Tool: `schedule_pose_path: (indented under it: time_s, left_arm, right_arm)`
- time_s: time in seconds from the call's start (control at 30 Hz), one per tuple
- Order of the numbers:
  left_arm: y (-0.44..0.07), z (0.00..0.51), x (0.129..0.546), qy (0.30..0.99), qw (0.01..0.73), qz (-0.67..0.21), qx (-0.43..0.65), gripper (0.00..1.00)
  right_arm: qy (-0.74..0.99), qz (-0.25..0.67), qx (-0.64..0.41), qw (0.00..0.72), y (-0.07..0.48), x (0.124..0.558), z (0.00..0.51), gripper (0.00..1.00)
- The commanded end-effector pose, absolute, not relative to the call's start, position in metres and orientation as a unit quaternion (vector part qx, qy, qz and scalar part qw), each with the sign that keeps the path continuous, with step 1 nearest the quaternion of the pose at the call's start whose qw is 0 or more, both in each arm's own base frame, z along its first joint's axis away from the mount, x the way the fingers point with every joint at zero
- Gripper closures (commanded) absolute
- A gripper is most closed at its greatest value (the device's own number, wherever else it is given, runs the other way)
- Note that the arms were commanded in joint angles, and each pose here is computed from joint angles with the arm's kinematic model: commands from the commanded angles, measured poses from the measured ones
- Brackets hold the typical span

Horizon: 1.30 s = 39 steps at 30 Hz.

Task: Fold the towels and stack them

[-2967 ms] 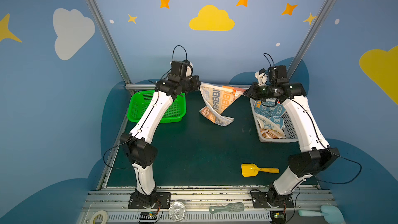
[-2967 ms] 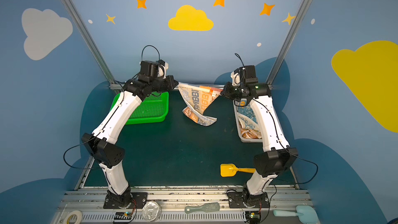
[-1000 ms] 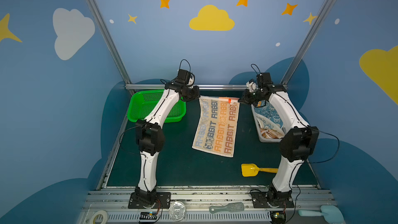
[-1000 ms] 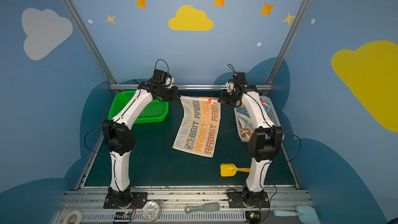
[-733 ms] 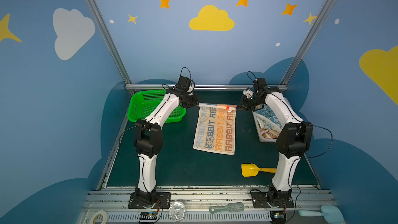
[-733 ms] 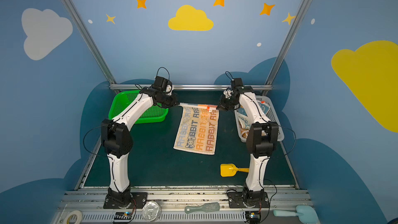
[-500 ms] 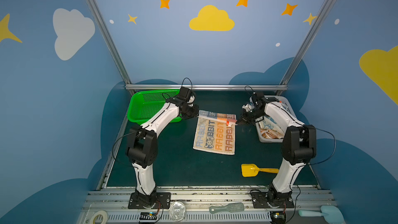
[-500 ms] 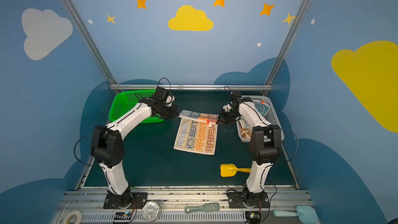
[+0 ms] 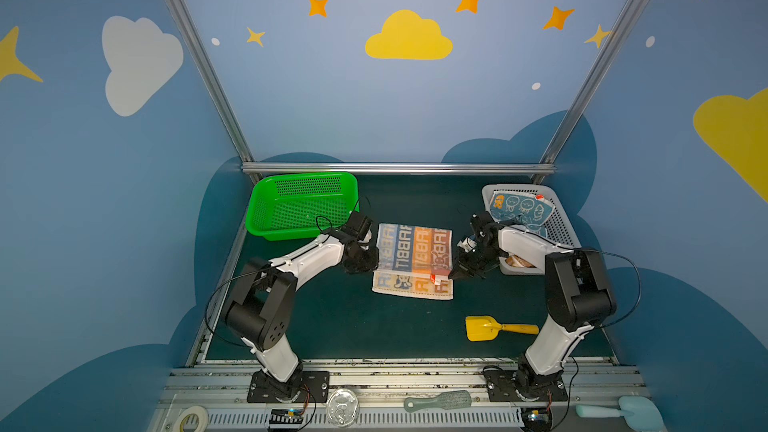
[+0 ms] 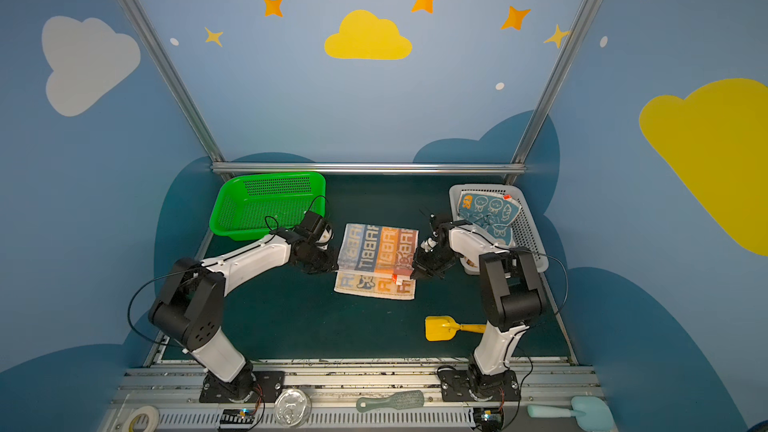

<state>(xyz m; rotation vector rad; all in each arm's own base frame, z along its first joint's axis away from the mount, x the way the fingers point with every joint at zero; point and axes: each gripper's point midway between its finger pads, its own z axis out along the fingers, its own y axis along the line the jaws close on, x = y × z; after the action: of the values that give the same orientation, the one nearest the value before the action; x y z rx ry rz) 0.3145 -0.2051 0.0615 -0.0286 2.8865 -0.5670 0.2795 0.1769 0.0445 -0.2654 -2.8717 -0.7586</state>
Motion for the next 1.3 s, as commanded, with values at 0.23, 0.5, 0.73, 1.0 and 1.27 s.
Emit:
schedule_pose_path:
  time_s: [0.23, 0.5, 0.73, 1.0, 1.27]
  left_arm:
    - [-0.213, 0.034, 0.321, 0.981, 0.086, -0.176, -0.008, 0.97]
    - [-0.215, 0.044, 0.357, 0.982, 0.100, -0.160, 0.006, 0.97]
    - [-0.212, 0.091, 0.380, 0.976, 0.143, -0.165, 0.014, 0.97]
    - [-0.206, 0.113, 0.370, 0.972, 0.162, -0.171, 0.011, 0.97]
    - [-0.206, 0.090, 0.344, 0.974, 0.141, -0.175, 0.003, 0.97]
  right_arm:
    - [-0.968, -0.207, -0.107, 0.097, 0.168, 0.286, 0.008, 1.00]
    - [-0.967, -0.217, -0.102, 0.085, 0.177, 0.317, 0.023, 1.00]
    - [-0.968, -0.231, -0.085, 0.044, 0.181, 0.335, 0.073, 1.00]
    - [-0.971, -0.226, -0.075, 0.016, 0.172, 0.328, 0.106, 1.00]
    - [-0.970, -0.223, -0.084, 0.047, 0.170, 0.300, 0.075, 1.00]
